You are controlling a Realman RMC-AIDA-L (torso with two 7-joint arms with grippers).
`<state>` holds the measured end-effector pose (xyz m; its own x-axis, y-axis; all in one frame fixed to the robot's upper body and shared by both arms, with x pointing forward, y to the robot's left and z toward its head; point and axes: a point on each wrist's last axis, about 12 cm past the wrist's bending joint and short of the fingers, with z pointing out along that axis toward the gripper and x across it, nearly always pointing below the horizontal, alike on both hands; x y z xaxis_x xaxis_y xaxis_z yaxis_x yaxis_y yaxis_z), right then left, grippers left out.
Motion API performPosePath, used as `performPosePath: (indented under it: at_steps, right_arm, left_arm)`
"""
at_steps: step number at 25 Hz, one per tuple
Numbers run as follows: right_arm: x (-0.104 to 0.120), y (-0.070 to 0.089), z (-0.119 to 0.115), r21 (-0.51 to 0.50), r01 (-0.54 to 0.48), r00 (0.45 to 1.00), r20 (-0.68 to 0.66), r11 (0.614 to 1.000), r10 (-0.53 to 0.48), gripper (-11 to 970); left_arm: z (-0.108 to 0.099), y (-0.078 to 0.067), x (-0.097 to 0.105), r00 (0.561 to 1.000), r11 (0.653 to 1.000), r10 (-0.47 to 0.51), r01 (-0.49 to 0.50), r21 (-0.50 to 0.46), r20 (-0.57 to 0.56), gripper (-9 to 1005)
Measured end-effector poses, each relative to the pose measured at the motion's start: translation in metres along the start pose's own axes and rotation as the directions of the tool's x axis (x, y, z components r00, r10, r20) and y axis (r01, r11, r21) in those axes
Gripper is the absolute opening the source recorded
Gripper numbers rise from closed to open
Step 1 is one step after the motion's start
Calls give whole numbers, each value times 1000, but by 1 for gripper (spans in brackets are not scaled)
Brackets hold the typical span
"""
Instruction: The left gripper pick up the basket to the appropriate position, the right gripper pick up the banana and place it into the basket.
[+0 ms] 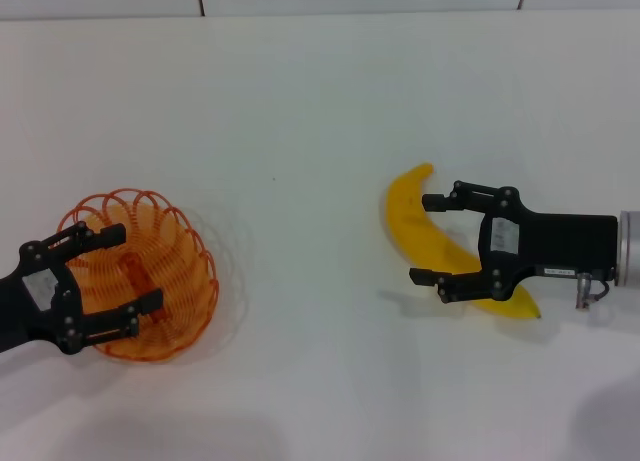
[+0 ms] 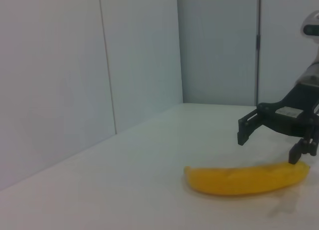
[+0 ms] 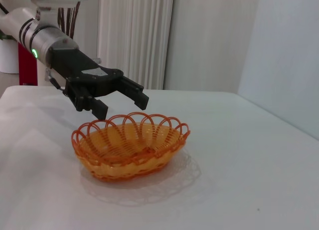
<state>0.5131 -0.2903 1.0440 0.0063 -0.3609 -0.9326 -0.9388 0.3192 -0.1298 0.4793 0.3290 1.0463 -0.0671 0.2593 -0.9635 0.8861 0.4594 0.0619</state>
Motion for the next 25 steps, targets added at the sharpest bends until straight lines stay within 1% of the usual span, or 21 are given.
performPosePath:
  at_steps: [11, 14, 15, 17, 19, 20, 21, 23, 25]
  right_arm:
    - [0, 0, 0, -1, 1, 1000, 0, 1000, -1, 889]
    - [0, 0, 0, 0, 0, 1000, -1, 1000, 0, 889]
    - [1, 1, 0, 0, -1, 1000, -1, 1000, 1, 889]
    - [1, 1, 0, -1, -1, 1000, -2, 1000, 1, 889]
    - [0, 0, 0, -3, 0, 1000, -2, 1000, 0, 889]
    - [0, -1, 0, -4, 1, 1000, -2, 1000, -1, 889]
    - [-1, -1, 1, -7, 4, 1000, -1, 1000, -4, 889]
    - [-3, -2, 3, -10, 8, 1000, 0, 1000, -8, 889]
    - [-3, -3, 3, -12, 10, 1000, 1, 1000, -10, 889]
  left_arm:
    - [0, 0, 0, 1000, 1000, -2, 2, -1, 1, 877]
    - [-2, 3, -2, 1000, 999, -18, 19, -26, 16, 872]
    - [-4, 7, -4, 999, 999, -31, 32, -41, 21, 871]
    - [-11, 20, -13, 998, 995, -68, 69, -78, 15, 868]
    - [-22, 39, -27, 991, 984, -130, 128, -122, -15, 865]
    - [-22, 39, -27, 991, 984, -130, 128, -122, -15, 864]
    - [-32, 56, -42, 981, 970, -189, 180, -161, -46, 863]
    - [-40, 71, -57, 964, 954, -253, 234, -186, -85, 860]
    - [-43, 87, -71, 945, 945, -296, 269, -187, -139, 857]
